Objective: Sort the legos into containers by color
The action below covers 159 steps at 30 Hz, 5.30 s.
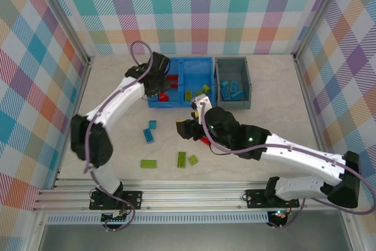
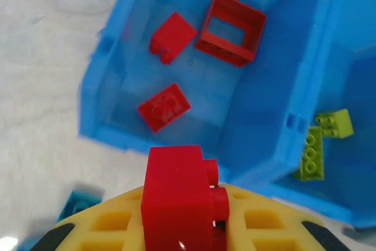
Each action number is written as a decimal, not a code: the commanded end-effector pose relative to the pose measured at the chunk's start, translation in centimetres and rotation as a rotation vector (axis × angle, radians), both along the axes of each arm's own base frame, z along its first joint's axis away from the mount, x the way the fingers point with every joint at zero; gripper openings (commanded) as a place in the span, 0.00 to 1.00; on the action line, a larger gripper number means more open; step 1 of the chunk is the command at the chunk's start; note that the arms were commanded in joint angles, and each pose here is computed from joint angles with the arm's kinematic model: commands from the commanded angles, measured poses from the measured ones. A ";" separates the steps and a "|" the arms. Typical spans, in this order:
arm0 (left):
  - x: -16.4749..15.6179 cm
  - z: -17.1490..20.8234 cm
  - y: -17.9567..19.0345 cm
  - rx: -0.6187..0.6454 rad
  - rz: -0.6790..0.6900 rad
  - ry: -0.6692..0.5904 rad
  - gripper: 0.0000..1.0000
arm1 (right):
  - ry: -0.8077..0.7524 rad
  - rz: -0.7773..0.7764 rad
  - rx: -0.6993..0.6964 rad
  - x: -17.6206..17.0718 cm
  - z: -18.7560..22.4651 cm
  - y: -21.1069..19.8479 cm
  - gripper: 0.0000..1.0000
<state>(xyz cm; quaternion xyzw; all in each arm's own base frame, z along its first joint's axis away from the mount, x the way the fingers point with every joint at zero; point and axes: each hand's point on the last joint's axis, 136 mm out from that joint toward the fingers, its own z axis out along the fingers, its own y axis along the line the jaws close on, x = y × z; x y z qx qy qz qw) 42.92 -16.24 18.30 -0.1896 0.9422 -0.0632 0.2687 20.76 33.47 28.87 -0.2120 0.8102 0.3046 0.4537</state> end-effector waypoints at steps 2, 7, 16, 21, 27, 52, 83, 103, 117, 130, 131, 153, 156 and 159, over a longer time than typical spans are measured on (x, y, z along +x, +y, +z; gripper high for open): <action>3.3 -2.8 -0.6 0.053 -0.140 0.073 0.17 | -0.044 -0.029 0.090 1.3 3.0 0.8 0.68; 5.8 -6.3 -1.6 -0.013 -0.127 0.116 0.17 | 0.002 -0.038 0.086 1.2 1.4 0.1 0.68; 7.1 -9.4 -1.8 -0.106 -0.054 0.145 0.21 | 0.066 -0.065 0.087 0.7 -0.8 -1.4 0.68; 6.8 -8.6 -1.5 -0.110 -0.045 0.139 0.40 | 0.100 -0.066 0.078 0.4 -1.9 -1.5 0.68; 6.1 -4.9 -0.9 -0.107 -0.042 0.086 0.59 | 0.123 -0.074 0.054 0.2 -3.1 -1.9 0.68; -25.7 3.3 1.3 -0.376 -0.428 -0.067 0.63 | 0.575 -0.254 -0.339 -2.6 -16.4 0.0 0.64; -30.6 6.1 13.8 -0.220 -0.005 -0.347 0.66 | 0.512 -0.003 -0.613 4.4 -25.4 17.2 0.66; -27.8 9.8 7.8 -0.375 -0.193 -0.357 0.66 | 0.355 0.011 -0.375 4.3 -10.5 13.3 0.32; -18.8 14.3 -10.2 -0.437 -0.532 -0.347 0.65 | 0.478 -0.511 -0.240 17.8 -7.7 -15.6 0.34; -13.0 11.3 -23.1 -0.251 -0.668 -0.402 0.64 | 0.649 -0.651 -0.223 30.9 -15.7 -19.1 0.34; -12.8 11.0 -23.7 -0.242 -0.682 -0.404 0.64 | 0.659 -0.657 -0.220 31.6 -16.2 -19.2 0.35; -15.2 6.4 -21.6 -0.131 -0.637 -0.290 0.64 | 0.517 -0.551 -0.192 33.0 -7.9 -18.4 0.62; -16.1 5.9 -19.2 -0.124 -0.575 -0.260 0.64 | 0.428 -0.529 -0.181 30.4 -3.6 -17.7 0.62; -17.0 5.3 -16.5 -0.096 -0.505 -0.216 0.64 | 0.342 -0.495 -0.160 26.5 0.0 -16.9 0.62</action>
